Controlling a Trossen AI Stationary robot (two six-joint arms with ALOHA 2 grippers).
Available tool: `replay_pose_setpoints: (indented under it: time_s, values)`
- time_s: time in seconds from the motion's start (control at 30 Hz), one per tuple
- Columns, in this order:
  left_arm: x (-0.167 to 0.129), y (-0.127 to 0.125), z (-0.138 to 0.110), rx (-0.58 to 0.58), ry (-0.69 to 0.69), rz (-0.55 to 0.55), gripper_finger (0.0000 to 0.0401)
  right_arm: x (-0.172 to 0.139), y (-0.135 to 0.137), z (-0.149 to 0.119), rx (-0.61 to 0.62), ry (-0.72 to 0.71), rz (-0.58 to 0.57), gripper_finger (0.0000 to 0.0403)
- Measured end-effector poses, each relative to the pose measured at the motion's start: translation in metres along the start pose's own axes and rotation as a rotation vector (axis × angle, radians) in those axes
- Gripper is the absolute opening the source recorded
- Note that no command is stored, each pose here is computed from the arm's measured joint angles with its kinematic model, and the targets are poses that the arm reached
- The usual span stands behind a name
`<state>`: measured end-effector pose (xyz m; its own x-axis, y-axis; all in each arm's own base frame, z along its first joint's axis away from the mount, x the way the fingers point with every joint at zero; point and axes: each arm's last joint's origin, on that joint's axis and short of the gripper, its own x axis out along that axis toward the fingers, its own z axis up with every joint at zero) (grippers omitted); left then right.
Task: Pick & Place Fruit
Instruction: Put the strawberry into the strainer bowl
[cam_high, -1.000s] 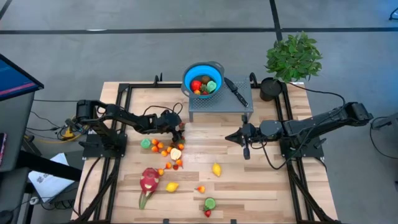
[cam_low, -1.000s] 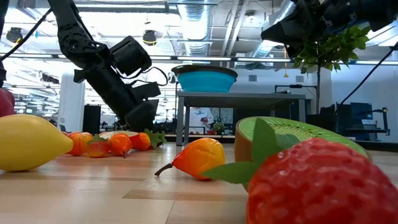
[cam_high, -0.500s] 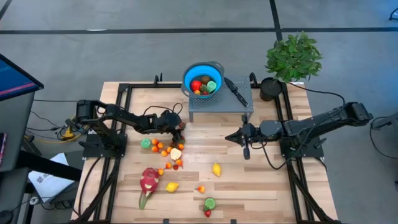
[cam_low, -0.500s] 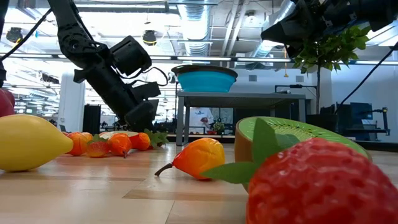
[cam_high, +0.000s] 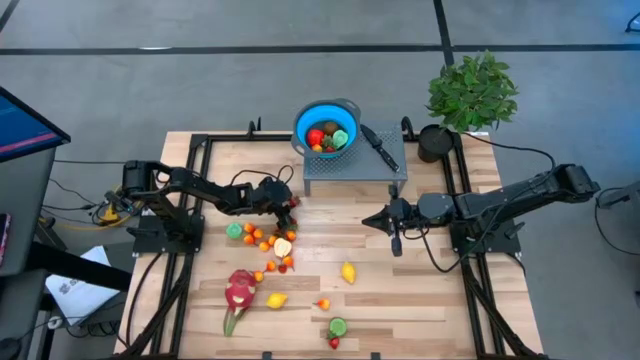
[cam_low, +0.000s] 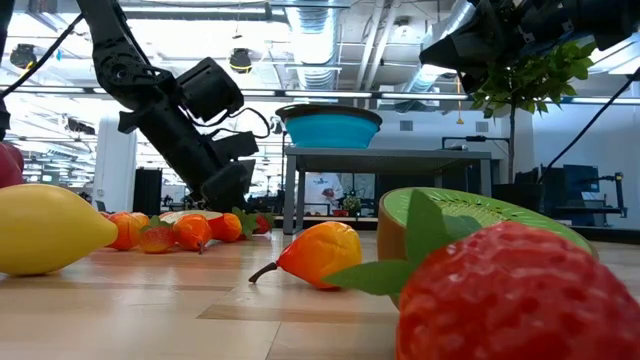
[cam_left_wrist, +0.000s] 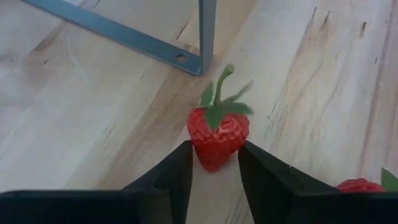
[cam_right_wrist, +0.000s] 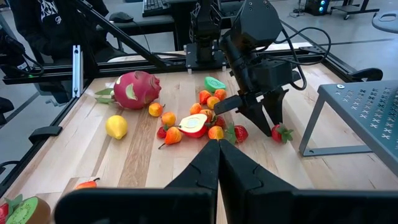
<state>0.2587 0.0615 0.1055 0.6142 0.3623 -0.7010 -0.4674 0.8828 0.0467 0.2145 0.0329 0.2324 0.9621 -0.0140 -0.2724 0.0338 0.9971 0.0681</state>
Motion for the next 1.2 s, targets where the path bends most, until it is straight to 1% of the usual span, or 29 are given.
replay_pose_setpoints:
  time_s: [0.27,0.37,0.5,0.73,0.87,1.0,1.2]
  values:
    - [0.0,0.0,0.0,-0.007,0.0,0.0,0.0121,0.0,0.0,0.0,0.0,0.0,0.0,0.0]
    - [0.0,0.0,0.0,0.001,-0.001,0.001,0.0129,0.0,0.0,0.0,0.0,0.0,0.0,0.0]
    - [0.0,0.0,0.0001,0.002,-0.001,0.0,0.0159,0.0,0.0,0.0,0.0,0.0,0.0,0.0]
    - [0.0,0.0,0.0,0.004,-0.001,0.001,0.0237,-0.0001,0.0,0.0,0.0,0.0,0.0,0.0]
    - [0.0,0.0,0.0002,0.004,-0.002,0.0,0.0269,0.0,0.0,0.0,0.0,0.0,0.0,0.0]
    - [0.0,-0.0001,0.0005,0.003,-0.005,0.0,0.0283,0.0,0.0,0.0,0.0,0.0,0.0,0.0]
    - [0.0,-0.0001,0.0009,0.002,-0.01,-0.001,0.0281,0.0,0.0,0.0,0.0,0.0,0.0,0.0]
